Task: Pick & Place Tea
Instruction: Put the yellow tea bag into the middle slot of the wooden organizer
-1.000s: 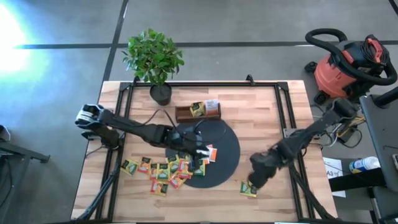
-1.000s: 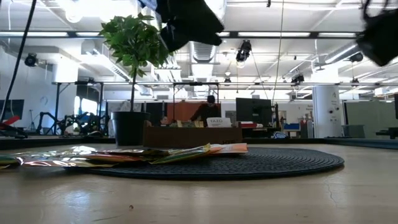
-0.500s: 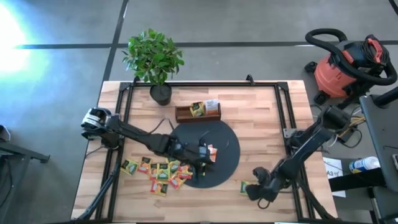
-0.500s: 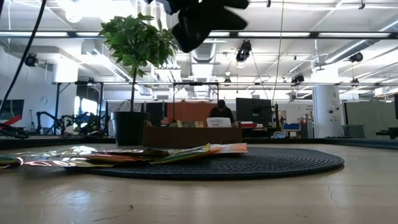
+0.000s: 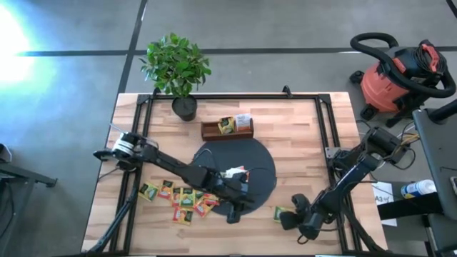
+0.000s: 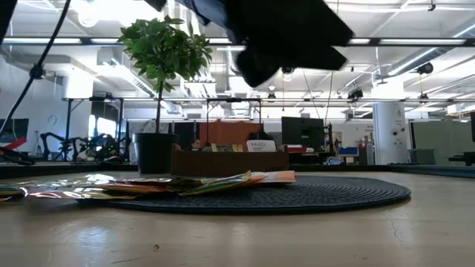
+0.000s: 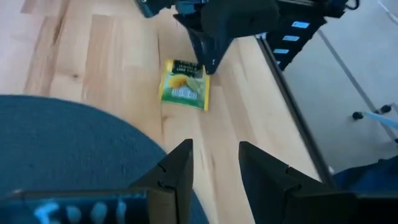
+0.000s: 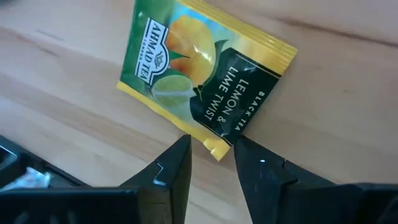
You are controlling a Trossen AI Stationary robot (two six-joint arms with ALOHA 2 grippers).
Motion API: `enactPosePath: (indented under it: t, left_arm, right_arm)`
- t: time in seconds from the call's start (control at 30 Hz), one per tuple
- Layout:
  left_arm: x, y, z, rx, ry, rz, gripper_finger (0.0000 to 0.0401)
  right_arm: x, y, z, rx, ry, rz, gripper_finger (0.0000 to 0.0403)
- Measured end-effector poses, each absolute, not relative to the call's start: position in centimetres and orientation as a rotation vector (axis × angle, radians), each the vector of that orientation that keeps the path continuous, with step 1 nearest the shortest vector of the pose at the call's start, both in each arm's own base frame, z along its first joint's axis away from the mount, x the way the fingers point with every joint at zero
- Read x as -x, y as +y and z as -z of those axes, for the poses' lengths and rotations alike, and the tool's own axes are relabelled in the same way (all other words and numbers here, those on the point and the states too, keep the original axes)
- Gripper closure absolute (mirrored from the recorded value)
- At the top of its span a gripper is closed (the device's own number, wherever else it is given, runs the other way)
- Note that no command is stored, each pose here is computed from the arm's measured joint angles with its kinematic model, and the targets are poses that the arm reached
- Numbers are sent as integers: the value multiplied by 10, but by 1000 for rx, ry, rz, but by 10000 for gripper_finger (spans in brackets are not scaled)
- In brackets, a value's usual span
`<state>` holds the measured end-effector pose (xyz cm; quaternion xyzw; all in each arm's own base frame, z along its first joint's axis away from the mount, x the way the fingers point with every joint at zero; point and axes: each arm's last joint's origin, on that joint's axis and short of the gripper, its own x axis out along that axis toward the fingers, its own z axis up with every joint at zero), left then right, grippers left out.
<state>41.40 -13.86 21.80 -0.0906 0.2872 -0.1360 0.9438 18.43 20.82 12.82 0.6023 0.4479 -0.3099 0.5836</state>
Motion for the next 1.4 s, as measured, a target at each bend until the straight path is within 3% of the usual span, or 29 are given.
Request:
enactPosePath:
  t: [0.37,0.57,0.93,1.4]
  left_arm:
    - [-467,-154,-181,62,684,314,298]
    - [-484,-154,-163,24,732,308,298]
    - [-479,-149,-148,28,860,284,298]
    - [-482,-150,-146,75,835,266,298]
  right_arm:
    - [-194,198,-127,-1393,843,746,287]
    - [-195,196,-127,-1379,829,749,287]
    - [-201,201,-120,-1409,817,718,287]
    - [-217,198,-112,-1403,796,684,287]
